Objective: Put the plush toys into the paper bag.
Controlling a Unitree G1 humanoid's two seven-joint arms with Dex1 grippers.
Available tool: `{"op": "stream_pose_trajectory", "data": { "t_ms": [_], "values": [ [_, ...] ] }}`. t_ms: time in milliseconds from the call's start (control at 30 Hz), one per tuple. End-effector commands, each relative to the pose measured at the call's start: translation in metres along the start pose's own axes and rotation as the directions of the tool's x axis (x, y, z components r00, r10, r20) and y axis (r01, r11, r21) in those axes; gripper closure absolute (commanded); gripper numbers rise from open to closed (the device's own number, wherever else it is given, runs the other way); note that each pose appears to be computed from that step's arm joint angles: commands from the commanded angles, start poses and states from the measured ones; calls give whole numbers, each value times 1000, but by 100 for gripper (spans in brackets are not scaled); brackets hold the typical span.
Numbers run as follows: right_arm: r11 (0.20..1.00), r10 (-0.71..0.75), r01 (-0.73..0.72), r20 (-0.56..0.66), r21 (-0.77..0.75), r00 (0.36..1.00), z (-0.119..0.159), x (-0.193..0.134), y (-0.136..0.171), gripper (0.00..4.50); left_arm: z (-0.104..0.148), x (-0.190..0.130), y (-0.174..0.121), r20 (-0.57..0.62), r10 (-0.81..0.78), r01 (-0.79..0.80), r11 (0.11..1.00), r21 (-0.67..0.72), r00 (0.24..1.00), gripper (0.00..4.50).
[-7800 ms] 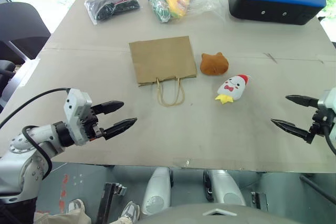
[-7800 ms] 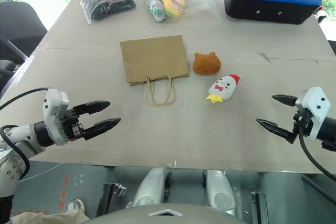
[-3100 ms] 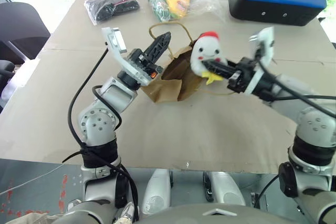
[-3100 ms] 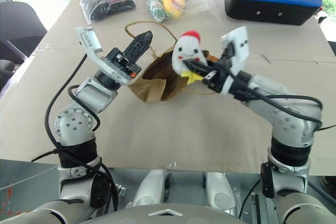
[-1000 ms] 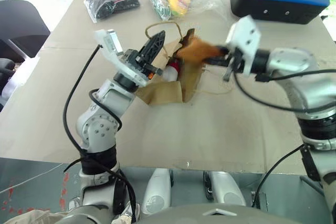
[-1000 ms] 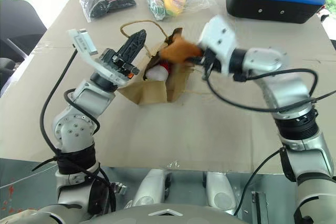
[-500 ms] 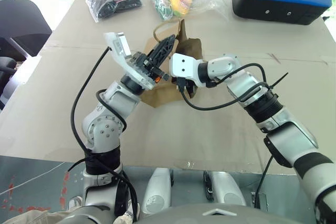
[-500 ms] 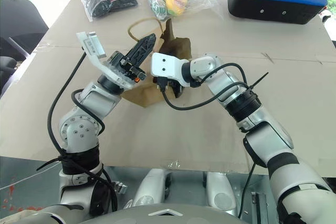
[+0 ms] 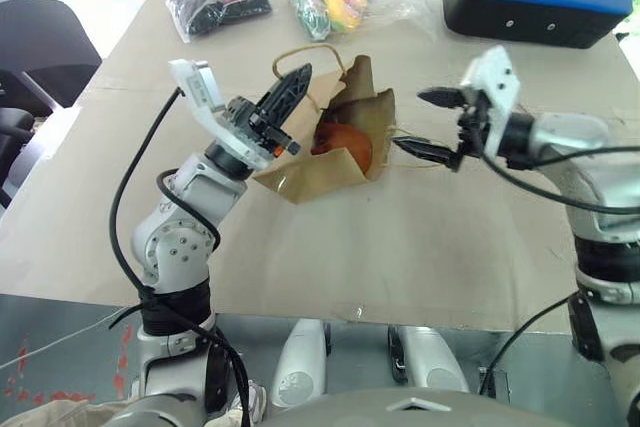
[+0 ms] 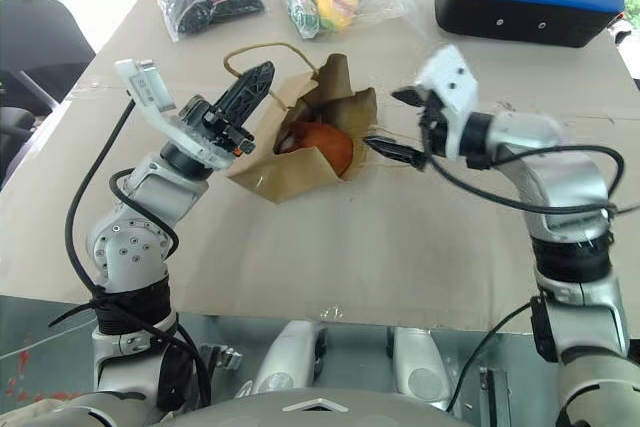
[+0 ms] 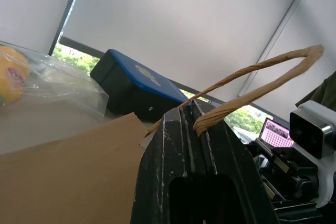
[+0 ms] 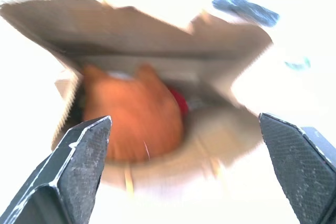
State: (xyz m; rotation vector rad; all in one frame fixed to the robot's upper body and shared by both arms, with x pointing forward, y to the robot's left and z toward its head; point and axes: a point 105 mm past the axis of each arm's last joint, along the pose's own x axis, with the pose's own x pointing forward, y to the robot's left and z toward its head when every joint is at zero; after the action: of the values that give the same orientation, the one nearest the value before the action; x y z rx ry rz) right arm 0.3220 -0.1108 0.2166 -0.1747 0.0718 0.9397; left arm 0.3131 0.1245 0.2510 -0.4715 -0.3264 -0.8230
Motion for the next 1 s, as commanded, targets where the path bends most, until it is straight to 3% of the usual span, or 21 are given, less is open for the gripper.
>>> {"op": "stream_pose_trajectory", "data": {
  "t_ms": [33, 167, 300, 533, 633, 667, 700, 733, 800, 900, 933, 1000],
  "values": [
    [985, -72, 67, 28, 157, 997, -1, -24, 1, 11, 9, 4, -8, 27, -47, 46, 999, 24, 999, 450],
    [906, -146, 167, -82, 390, 986, -49, -51, 7, 11, 10, 6, -8, 28, -53, 52, 998, 27, 998, 450],
    [827, -152, 192, -120, 528, 981, -79, -51, 20, 11, 11, 6, -9, 26, -56, 56, 998, 29, 998, 450],
    [757, -122, 6, 132, 653, 984, -48, 9, 14, 11, 9, 6, -10, 22, -53, 53, 998, 26, 998, 450],
    [739, -130, -49, 213, 672, 968, -34, 28, 4, 82, 9, 5, -11, 22, -50, 49, 998, 30, 999, 450],
    [750, -112, -76, 239, 657, 965, -29, 32, 4, 140, 11, 5, -11, 27, -48, 47, 998, 29, 999, 450],
    [764, -87, -137, 310, 631, 947, -13, 35, 6, 181, 12, 4, -11, 32, -43, 42, 999, 31, 999, 450],
    [773, -58, -195, 375, 603, 925, 1, 36, 8, 195, 14, 4, -10, 37, -40, 39, 999, 31, 999, 450],
    [804, 12, -301, 492, 512, 871, 35, 33, 16, 281, 18, 3, -7, 46, -31, 29, 999, 38, 998, 450],
    [868, 132, -369, 561, 334, 817, 87, 28, 36, 417, 31, -1, 6, 63, 2, -6, 998, 70, 998, 450],
    [876, 159, -381, 570, 296, 806, 100, 26, 42, 444, 34, -3, 12, 57, 12, -17, 996, 90, 998, 450],
    [892, 201, -383, 549, 240, 811, 109, 21, 51, 444, 35, -7, 20, 22, 18, -21, 992, 123, 1000, 450]
  ]
}}
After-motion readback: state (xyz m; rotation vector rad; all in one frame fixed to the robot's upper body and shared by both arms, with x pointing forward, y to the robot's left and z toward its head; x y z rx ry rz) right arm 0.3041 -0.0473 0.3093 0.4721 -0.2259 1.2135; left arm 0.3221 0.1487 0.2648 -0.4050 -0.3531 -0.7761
